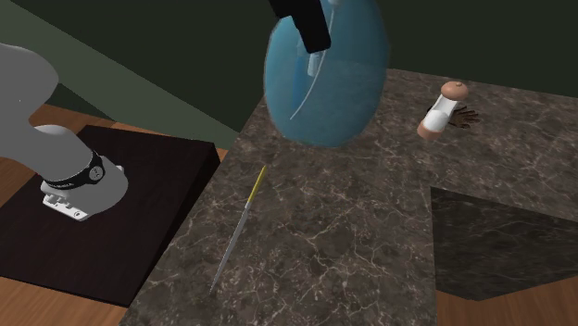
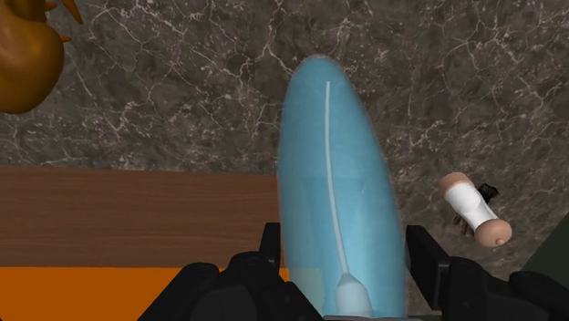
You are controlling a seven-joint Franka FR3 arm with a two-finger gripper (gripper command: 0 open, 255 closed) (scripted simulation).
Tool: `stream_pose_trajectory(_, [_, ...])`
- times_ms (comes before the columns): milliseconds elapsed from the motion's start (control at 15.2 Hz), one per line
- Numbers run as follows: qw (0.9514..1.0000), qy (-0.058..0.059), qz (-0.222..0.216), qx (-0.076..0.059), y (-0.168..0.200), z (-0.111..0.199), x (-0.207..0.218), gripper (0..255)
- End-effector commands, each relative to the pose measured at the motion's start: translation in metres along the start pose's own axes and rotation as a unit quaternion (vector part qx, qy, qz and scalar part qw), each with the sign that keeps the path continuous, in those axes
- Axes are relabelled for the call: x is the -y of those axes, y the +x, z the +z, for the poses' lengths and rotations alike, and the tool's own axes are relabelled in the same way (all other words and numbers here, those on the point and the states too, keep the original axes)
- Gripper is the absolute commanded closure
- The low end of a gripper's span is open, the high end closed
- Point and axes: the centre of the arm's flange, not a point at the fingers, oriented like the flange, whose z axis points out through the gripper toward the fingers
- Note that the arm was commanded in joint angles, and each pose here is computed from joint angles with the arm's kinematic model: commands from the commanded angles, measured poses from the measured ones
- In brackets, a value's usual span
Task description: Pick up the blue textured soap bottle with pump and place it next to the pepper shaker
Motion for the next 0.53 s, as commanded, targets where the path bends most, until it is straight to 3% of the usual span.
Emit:
stream_pose_trajectory(0, [1.0,0.0,0.0,0.0,0.005,-0.011,0.001,255])
stream_pose_trajectory(132, [1.0,0.0,0.0,0.0,0.008,-0.018,0.001,255])
stream_pose_trajectory(462, [1.0,0.0,0.0,0.0,-0.002,0.005,0.063,255])
